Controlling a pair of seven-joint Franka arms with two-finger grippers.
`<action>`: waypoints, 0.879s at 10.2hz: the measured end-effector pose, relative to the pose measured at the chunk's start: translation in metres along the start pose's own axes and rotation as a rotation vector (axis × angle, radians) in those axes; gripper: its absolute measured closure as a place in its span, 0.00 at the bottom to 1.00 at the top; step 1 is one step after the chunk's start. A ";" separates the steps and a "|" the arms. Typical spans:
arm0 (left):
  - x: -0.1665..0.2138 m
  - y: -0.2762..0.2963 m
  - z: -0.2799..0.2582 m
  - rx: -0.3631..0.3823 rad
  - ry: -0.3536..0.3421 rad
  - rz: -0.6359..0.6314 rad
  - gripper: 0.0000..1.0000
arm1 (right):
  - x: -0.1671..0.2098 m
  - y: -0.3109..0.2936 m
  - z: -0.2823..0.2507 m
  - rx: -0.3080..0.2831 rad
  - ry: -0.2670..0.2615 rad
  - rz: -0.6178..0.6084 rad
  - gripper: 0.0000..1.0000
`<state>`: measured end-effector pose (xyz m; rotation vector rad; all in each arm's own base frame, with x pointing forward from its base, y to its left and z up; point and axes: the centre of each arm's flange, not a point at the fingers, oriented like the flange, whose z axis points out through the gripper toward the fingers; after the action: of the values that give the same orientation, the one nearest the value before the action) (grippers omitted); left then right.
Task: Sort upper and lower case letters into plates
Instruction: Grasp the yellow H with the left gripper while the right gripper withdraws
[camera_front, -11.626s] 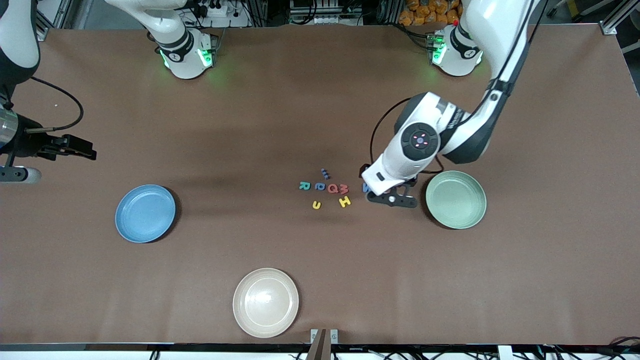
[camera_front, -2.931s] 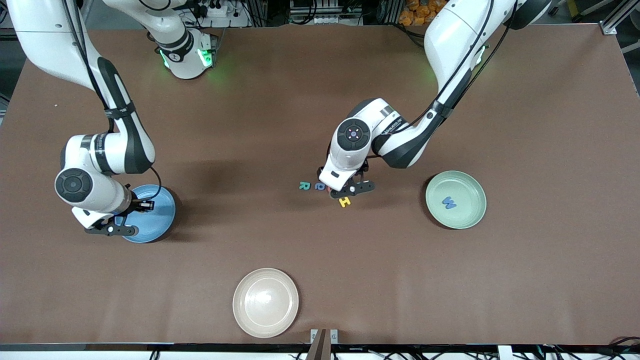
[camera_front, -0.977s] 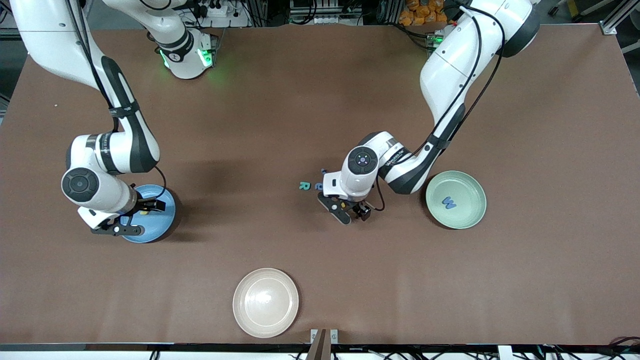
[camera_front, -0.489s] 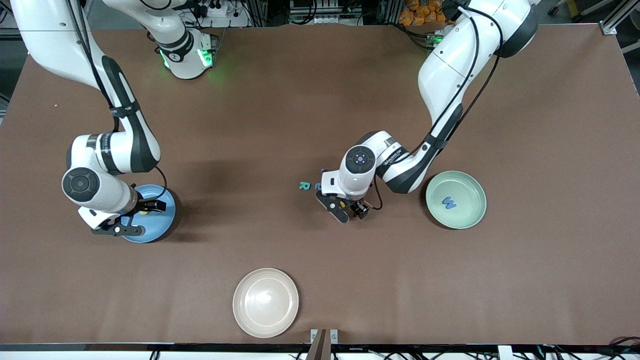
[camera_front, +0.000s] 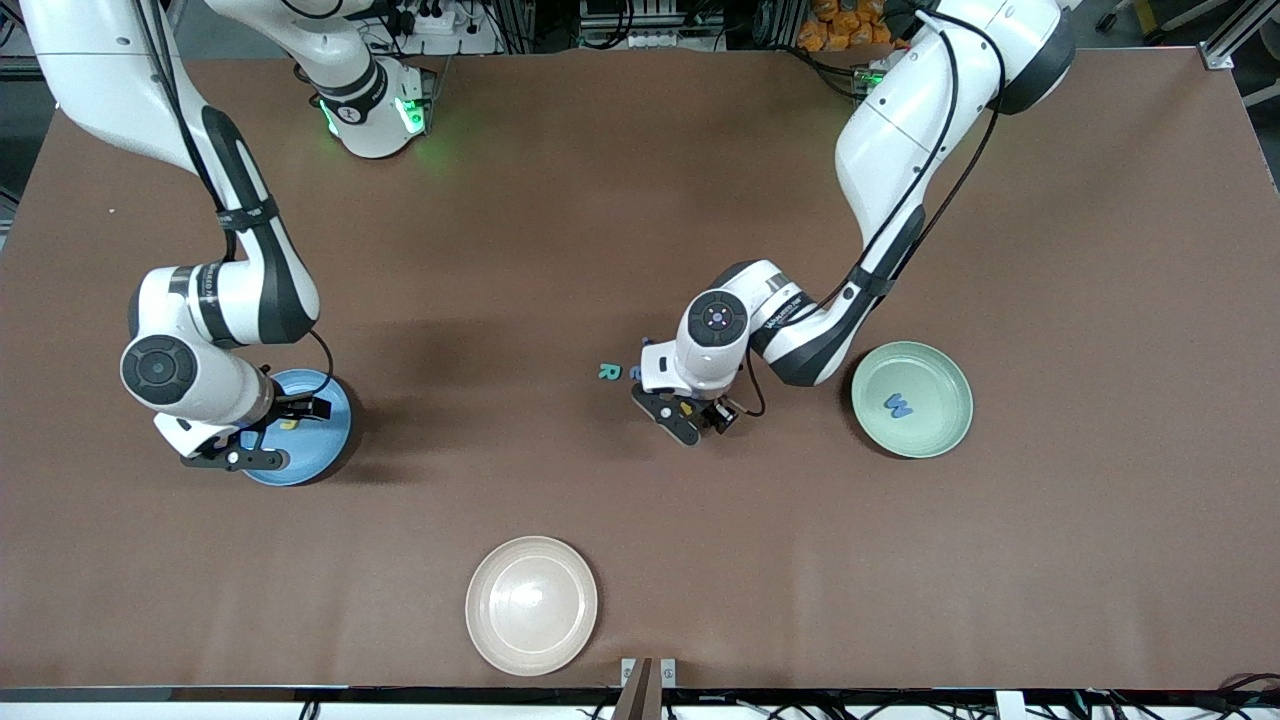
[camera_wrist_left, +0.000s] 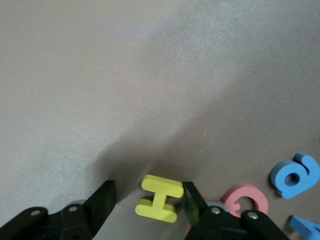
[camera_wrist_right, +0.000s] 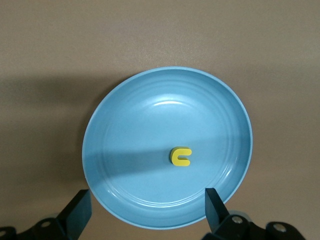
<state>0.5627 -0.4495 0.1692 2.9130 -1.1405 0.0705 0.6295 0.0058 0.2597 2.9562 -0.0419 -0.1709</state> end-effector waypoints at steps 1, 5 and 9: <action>-0.001 0.002 0.001 0.001 -0.011 -0.011 0.39 | 0.000 0.000 0.000 0.000 -0.001 0.000 0.00; -0.003 0.011 0.003 0.005 -0.032 -0.047 0.56 | 0.001 0.001 -0.004 -0.001 -0.003 0.003 0.00; -0.003 0.011 0.003 0.006 -0.036 -0.050 0.58 | 0.005 -0.016 -0.016 0.039 0.013 0.015 0.00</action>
<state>0.5533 -0.4556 0.1664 2.9576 -1.0736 0.0203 0.6364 0.0246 0.2723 2.9947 -0.0667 -0.1504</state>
